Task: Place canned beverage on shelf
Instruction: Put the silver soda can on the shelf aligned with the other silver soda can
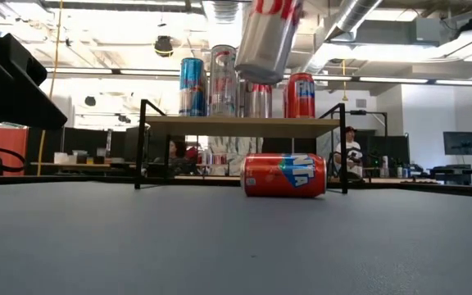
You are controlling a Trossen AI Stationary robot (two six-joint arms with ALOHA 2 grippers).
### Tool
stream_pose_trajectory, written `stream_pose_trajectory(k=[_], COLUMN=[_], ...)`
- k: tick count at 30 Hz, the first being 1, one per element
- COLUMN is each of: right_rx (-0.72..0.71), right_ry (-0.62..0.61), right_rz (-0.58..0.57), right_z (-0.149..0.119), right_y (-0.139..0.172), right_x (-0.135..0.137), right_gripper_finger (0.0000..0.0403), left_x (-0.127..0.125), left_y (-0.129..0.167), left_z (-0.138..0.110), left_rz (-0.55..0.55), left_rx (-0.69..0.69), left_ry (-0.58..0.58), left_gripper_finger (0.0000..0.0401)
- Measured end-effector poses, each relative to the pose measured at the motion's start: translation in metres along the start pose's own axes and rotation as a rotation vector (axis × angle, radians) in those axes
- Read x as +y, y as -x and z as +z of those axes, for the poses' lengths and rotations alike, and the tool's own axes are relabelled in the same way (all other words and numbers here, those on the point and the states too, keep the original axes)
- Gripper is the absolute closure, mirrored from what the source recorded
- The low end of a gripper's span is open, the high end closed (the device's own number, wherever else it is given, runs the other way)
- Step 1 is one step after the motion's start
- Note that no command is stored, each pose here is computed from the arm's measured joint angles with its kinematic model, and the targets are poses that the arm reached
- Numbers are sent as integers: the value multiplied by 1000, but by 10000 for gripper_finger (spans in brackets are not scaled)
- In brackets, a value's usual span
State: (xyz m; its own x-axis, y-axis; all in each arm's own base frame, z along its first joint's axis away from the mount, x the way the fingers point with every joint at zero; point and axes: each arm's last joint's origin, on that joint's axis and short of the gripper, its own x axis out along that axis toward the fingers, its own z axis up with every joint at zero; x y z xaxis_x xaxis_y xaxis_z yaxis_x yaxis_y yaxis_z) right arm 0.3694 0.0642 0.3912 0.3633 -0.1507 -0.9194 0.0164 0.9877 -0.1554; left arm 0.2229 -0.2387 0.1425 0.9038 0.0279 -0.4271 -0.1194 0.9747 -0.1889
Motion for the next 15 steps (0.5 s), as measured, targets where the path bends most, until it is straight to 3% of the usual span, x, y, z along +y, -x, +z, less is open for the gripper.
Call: stream_pose_trajectory(k=[8,15], right_rx=[23,47], right_ry=[-51,-84], right_rz=[-91,-125], right_z=[0,-5], right_y=[-8,-12], right_x=[-73,-114], right_gripper_finger=[134,134], left_x=[1,1], left_y=[0,0], left_z=[1,1], left_rz=[22,42], left_rx=[-19,-36], left_ry=[-1,1], left_gripper_finger=[176,176])
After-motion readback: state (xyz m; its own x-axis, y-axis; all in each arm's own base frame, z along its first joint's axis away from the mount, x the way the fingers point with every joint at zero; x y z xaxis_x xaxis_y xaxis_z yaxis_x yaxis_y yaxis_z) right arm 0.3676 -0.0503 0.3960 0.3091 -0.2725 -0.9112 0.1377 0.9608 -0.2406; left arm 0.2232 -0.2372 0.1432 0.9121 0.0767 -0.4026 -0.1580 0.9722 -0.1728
